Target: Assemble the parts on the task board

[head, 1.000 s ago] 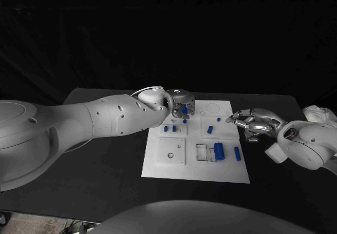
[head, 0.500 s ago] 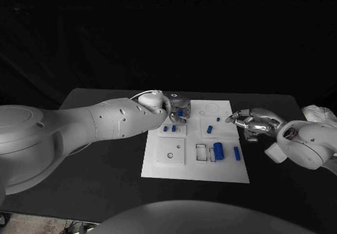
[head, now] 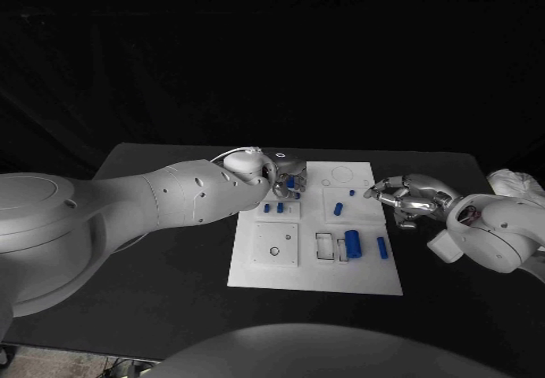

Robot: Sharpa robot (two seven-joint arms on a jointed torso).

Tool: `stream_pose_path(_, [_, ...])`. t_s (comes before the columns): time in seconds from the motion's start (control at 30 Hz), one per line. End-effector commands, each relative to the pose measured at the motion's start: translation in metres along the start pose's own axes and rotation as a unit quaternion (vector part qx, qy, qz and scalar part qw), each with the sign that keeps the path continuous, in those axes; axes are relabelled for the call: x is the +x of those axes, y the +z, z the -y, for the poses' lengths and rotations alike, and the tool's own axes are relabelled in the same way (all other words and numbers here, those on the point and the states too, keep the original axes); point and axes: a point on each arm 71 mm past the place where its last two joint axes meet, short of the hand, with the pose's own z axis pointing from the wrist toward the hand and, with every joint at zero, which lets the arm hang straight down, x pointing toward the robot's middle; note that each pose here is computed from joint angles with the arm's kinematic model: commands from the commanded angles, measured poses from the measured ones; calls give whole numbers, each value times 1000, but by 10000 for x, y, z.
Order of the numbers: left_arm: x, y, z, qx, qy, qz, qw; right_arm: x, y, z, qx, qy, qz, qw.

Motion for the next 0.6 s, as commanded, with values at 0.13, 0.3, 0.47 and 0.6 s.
stream_pose_path(0.13, [46, 25, 24, 7, 1, -11, 1000, 19, -4, -1, -2, -1, -9, 1000])
stream_pose_path(0.3, [58, 45, 38, 9, 1, -12, 1000, 19, -6, 0, -1, -1, -9, 1000])
stream_pose_path(0.47, [67, 62, 55, 13, 1, -12, 1000, 20, -6, 0, -1, -1, -9, 1000])
stream_pose_path(0.6, [79, 69, 56, 13, 1, -14, 1000, 18, -7, 2, 0, -1, -9, 1000])
